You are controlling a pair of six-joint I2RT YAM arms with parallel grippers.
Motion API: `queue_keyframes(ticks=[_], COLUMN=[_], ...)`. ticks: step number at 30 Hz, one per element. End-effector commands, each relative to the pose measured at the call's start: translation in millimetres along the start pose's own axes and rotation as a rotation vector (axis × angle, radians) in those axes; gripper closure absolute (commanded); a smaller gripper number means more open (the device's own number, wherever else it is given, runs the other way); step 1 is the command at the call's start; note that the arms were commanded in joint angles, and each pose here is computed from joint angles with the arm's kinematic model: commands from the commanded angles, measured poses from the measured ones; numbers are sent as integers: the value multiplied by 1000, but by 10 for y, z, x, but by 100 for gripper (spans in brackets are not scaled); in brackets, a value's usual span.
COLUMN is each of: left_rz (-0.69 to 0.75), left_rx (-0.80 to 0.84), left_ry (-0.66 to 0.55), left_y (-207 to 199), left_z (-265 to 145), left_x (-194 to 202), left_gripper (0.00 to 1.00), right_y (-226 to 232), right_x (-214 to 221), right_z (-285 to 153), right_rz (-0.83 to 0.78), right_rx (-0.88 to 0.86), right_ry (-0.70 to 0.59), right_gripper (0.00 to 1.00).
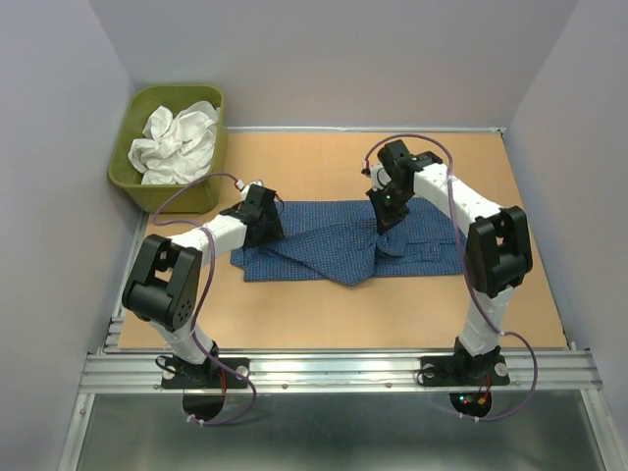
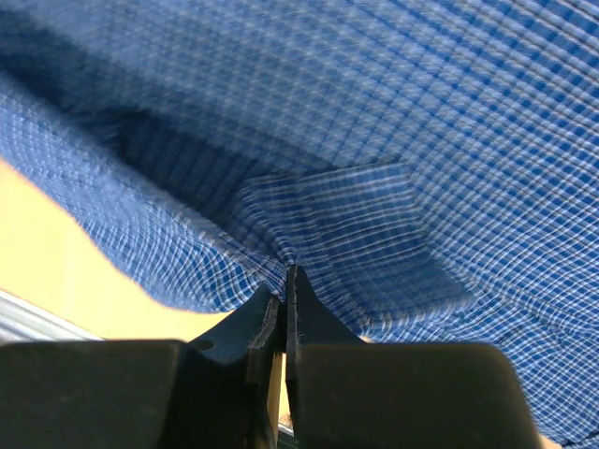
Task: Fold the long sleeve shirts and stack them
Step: Fold the shirt
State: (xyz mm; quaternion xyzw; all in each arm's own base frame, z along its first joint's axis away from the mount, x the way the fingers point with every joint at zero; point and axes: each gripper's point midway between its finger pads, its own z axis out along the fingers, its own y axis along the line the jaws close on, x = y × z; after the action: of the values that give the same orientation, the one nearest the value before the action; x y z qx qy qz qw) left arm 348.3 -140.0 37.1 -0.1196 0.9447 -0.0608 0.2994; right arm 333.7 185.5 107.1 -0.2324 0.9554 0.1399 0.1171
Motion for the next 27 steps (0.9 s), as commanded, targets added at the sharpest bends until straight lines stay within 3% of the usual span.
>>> queue_keyframes(ticks=[1, 6, 8, 11, 12, 13, 15, 19, 21, 22, 23, 26, 27], left_rz=[-1, -5, -3, -4, -5, -9, -14, -6, -2, 2, 9, 24, 32], left_rx=[16, 37, 47, 57, 59, 67, 59, 45, 37, 35, 31, 29, 30], left_ry=[-47, -149, -190, -255, -270, -298, -337, -390, -407, -415, -414, -419, -413], left_y=[-71, -133, -161, -163, -156, -149, -70, 90, 183, 210, 234, 294, 303], left_z=[-96, -292, -396, -566, -609, -710, -822, -953, -987, -991, -986, -982, -969], left_x=[-289, -705, -838, -1002, -1027, -1091, -1140, -1104, -1047, -1036, -1005, -934, -898], left_gripper=[34, 30, 28, 19, 18, 18, 15, 12, 12, 12, 12, 12, 12], right_y=[-145, -318, -311, -346, -367, -389, -449, -648, -757, -749, -774, -961, -1048], right_x=[-403, -621, -743, -921, -960, -974, -891, -774, -709, -506, -591, -322, -116], right_z=[-73, 43, 64, -17, -55, -68, -118, -360, -498, -386, -540, -530, -416], right_rz=[66, 147, 166, 197, 203, 203, 208, 290, 364, 394, 407, 506, 552], right_rx=[43, 111, 103, 130, 145, 157, 180, 192, 153, 112, 92, 56, 49], right_ry=[-107, -130, -158, -230, -252, -270, -277, -362, -465, -439, -499, -543, -519], right_gripper=[92, 88, 77, 50, 50, 41, 34, 33, 33, 33, 33, 33, 29])
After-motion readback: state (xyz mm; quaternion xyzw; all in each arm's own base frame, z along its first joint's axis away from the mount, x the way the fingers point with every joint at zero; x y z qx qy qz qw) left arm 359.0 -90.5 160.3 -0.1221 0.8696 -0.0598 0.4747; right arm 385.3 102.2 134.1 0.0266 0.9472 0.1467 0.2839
